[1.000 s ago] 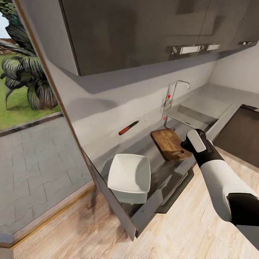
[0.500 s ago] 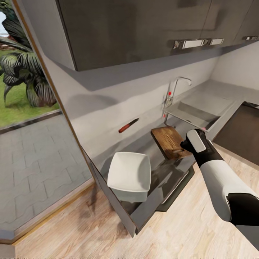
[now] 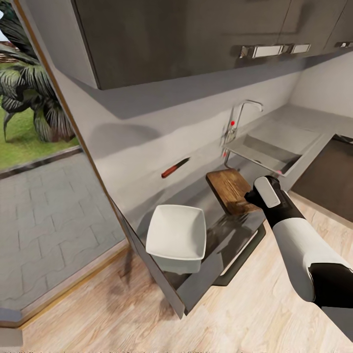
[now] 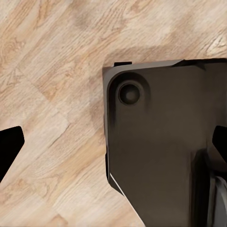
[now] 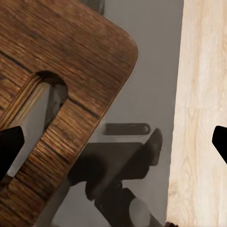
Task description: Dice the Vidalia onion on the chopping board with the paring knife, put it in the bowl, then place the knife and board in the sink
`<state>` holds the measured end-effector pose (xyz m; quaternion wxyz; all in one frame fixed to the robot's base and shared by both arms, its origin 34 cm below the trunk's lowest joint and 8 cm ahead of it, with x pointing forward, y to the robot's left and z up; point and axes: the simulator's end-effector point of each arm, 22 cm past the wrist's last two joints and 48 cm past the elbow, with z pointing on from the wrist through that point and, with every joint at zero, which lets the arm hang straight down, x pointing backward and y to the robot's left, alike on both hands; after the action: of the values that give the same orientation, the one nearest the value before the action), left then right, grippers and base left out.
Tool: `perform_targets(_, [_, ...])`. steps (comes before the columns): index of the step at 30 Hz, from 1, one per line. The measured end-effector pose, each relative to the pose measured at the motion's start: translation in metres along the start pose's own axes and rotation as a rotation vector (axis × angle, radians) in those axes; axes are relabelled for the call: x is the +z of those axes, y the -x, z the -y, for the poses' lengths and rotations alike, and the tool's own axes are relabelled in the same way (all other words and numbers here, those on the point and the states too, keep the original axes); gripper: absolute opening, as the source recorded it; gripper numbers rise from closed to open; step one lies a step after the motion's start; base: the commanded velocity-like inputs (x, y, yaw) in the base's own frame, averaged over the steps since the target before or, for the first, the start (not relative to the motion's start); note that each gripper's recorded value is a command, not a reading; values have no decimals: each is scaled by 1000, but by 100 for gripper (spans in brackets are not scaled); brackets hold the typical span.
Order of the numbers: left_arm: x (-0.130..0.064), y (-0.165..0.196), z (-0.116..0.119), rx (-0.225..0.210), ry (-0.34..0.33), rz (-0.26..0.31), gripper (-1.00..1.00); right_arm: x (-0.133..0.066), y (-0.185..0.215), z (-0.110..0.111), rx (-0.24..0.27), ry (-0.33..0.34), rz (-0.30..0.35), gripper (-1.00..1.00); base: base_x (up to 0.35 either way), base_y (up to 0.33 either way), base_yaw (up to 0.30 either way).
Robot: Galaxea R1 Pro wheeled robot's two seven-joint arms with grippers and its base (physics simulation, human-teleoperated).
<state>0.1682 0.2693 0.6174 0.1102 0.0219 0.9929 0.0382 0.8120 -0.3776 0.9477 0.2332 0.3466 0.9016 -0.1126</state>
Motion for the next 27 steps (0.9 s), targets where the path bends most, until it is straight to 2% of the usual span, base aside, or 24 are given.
perform_targets(5, [0,-3,1,1,-1,-8,100,4,-3,-9,-3,37,-6,100,0,0,0])
perform_targets(27, [-1,-12,1,3,-2,-31,100,17,-12,-10,-11,32,-22,100,0,0,0])
